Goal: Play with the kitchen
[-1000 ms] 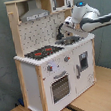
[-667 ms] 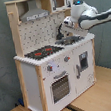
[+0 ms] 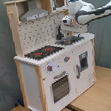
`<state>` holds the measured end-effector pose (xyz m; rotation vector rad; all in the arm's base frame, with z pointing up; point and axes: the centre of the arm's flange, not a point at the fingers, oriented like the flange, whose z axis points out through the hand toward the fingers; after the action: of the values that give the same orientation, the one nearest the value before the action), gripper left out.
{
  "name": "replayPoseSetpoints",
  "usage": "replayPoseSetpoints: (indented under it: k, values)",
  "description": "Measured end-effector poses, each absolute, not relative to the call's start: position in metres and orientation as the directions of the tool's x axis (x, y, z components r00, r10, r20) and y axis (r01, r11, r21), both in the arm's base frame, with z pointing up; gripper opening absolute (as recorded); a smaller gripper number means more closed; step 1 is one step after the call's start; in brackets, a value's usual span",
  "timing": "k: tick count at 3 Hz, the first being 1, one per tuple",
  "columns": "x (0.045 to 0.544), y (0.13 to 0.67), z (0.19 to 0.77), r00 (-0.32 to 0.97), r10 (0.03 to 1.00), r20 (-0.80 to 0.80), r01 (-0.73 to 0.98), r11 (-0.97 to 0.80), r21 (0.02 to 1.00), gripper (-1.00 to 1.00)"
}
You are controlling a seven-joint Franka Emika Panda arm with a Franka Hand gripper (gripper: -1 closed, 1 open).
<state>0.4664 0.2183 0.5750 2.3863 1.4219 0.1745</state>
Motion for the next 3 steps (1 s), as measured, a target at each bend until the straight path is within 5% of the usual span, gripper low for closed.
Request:
replayPoseSetpoints:
  k: [3]
  values:
    - [0.503, 0.192, 0.558, 0.422, 0.889, -0.178, 0.891, -0.37, 0.263, 1.0]
